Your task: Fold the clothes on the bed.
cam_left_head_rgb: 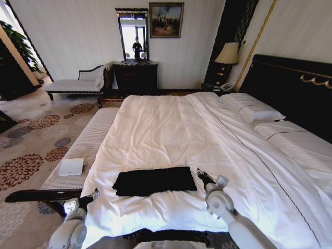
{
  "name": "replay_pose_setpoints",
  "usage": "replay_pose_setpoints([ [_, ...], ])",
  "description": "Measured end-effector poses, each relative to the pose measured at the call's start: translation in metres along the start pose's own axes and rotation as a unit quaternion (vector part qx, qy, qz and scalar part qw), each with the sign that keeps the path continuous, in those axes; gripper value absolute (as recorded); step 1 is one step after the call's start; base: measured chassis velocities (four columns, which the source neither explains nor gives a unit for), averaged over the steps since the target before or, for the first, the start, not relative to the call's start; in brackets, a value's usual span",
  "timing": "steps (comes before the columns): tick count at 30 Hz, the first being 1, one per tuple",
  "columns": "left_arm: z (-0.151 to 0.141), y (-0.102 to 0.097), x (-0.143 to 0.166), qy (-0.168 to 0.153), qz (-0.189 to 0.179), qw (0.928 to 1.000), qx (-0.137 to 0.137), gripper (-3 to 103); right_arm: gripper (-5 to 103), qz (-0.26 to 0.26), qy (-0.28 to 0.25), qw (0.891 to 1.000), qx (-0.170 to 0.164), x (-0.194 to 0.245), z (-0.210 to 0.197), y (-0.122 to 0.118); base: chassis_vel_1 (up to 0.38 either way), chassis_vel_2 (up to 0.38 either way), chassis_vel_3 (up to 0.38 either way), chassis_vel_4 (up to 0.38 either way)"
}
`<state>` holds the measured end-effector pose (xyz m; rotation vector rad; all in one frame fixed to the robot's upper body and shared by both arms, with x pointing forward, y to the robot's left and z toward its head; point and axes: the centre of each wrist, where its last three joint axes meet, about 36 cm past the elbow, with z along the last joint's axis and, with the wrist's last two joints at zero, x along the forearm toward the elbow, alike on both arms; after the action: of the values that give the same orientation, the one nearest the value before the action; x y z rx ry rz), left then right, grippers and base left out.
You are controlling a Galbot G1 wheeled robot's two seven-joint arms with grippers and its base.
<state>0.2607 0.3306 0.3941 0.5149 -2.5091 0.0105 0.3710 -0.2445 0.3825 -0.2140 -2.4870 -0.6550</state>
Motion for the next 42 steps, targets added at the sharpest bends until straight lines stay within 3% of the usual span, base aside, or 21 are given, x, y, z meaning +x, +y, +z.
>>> replay_pose_setpoints([
  [3, -0.005, -0.001, 0.002, -0.006, 0.007, 0.9999, 0.009, 100, 66, -0.029, 0.018, 0.999, -0.002, -0.012, 0.0, -0.003, 0.0, 0.0, 0.0, 0.0],
  [4, -0.008, 0.002, 0.004, -0.014, 0.013, 0.9996, 0.019, 100, 77, -0.045, 0.023, 0.999, -0.002, -0.019, -0.001, -0.002, 0.0, 0.0, 0.0, 0.0],
  [6, -0.009, 0.003, 0.005, -0.017, 0.014, 0.9995, 0.022, 100, 77, -0.051, 0.025, 0.998, -0.003, -0.021, -0.002, -0.002, 0.0, 0.0, 0.0, 0.0],
  [10, -0.009, 0.01, 0.006, -0.025, 0.01, 0.9992, 0.029, 100, 97, -0.066, 0.035, 0.997, -0.005, -0.025, -0.001, 0.003, 0.0, 0.0, 0.0, 0.0],
  [14, -0.008, 0.012, 0.006, -0.025, 0.007, 0.9992, 0.03, 100, 101, -0.068, 0.036, 0.997, 0.003, -0.031, 0.005, 0.005, 0.0, 0.0, 0.0, 0.0],
  [16, -0.008, 0.012, 0.006, -0.025, 0.007, 0.9992, 0.031, 100, 97, -0.067, 0.037, 0.997, 0.005, -0.033, 0.006, 0.006, 0.0, 0.0, 0.0, 0.0],
  [19, -0.008, 0.011, 0.006, -0.025, 0.007, 0.9992, 0.031, 100, 82, -0.06, 0.036, 0.997, 0.014, -0.039, 0.011, 0.003, 0.0, 0.0, 0.0, 0.0],
  [22, -0.008, 0.011, 0.007, -0.025, 0.008, 0.9992, 0.031, 100, 76, -0.058, 0.036, 0.998, 0.015, -0.041, 0.012, 0.002, 0.0, 0.0, 0.0, 0.0],
  [25, -0.007, 0.011, 0.008, -0.025, 0.008, 0.9992, 0.031, 100, 60, -0.058, 0.035, 0.998, 0.017, -0.041, 0.014, 0.001, 0.0, 0.0, 0.0, 0.0],
  [27, -0.007, 0.011, 0.008, -0.025, 0.008, 0.9992, 0.031, 100, 60, -0.058, 0.034, 0.998, 0.017, -0.041, 0.014, 0.001, 0.0, 0.0, 0.0, 0.0],
  [30, -0.005, 0.011, 0.009, -0.023, 0.007, 0.9992, 0.032, 100, 43, -0.058, 0.026, 0.998, 0.017, -0.041, 0.015, 0.002, 0.0, 0.0, 0.0, 0.0],
  [31, -0.005, 0.011, 0.009, -0.023, 0.007, 0.9992, 0.032, 100, 43, -0.058, 0.026, 0.998, 0.017, -0.041, 0.015, 0.002, 0.0, 0.0, 0.0, 0.0],
  [38, -0.003, 0.01, 0.012, -0.019, 0.004, 0.9993, 0.032, 100, 11, -0.064, 0.012, 0.998, 0.017, -0.047, 0.011, 0.003, 0.0, 0.0, 0.0, 0.0],
  [40, -0.002, 0.01, 0.012, -0.017, 0.004, 0.9993, 0.032, 100, 11, -0.065, 0.01, 0.998, 0.016, -0.048, 0.01, 0.003, 0.0, 0.0, 0.0, 0.0],
  [42, 0.0, 0.008, 0.013, -0.013, 0.002, 0.9994, 0.032, 100, 2, -0.066, 0.004, 0.998, 0.014, -0.051, 0.007, 0.004, 0.0, 0.0, 0.0, 0.0],
])
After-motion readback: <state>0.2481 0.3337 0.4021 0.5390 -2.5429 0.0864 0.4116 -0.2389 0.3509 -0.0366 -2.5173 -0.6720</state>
